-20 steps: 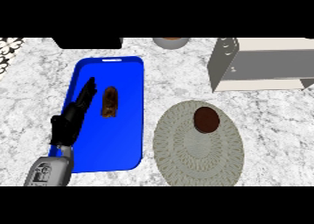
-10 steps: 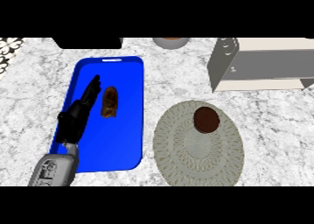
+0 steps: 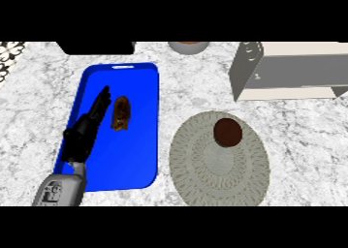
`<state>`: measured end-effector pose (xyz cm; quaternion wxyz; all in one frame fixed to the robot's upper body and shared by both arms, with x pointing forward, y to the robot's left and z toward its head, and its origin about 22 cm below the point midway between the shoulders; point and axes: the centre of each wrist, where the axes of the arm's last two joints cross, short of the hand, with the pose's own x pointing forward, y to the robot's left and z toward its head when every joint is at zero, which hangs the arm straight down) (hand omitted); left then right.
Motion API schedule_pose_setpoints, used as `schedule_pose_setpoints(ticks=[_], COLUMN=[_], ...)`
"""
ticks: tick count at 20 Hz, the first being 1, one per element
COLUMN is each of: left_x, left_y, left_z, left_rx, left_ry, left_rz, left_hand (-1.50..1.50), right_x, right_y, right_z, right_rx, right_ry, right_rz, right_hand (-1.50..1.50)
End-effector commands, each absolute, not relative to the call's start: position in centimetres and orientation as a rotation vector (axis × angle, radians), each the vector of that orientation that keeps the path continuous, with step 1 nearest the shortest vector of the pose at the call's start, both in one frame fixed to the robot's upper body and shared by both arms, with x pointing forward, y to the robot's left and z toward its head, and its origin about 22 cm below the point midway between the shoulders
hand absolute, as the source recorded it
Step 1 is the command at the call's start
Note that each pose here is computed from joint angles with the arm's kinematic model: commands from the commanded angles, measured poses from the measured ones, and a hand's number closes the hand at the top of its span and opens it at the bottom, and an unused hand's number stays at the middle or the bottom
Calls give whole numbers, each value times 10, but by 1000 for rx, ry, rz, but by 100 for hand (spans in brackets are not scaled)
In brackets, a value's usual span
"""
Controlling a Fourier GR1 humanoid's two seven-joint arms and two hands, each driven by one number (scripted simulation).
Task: Pick the squash from the placemat and place it in the tiered shelf
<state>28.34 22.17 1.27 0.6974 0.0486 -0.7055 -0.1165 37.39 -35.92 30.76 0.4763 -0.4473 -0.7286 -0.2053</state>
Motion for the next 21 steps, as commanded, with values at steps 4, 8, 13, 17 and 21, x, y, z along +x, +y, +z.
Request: schedule_pose_setpoints(ticks=[4, 8, 13, 17, 21], left_x=[280, 277, 266, 264, 269], left_y=[217, 229, 229, 235, 230], left_z=[17, 9, 14, 16, 13], left_rx=[119, 115, 134, 138, 128], left_ry=[-1573, -1567, -1549, -1570, -1549], left_rz=[-226, -239, -213, -222, -219], left_hand=[0, 0, 0, 0, 0], right_x=[313, 271, 208, 165, 121], right_y=[-413, -459, -494, -534, -567], right_z=[356, 358, 347, 339, 309], right_rx=[-1114, -1075, -1108, -1146, -1072], right_ry=[-1703, -1538, -1471, -1416, -1454], right_rz=[-725, -693, -579, -479, -508], right_hand=[-150, -150, -150, -150, -150])
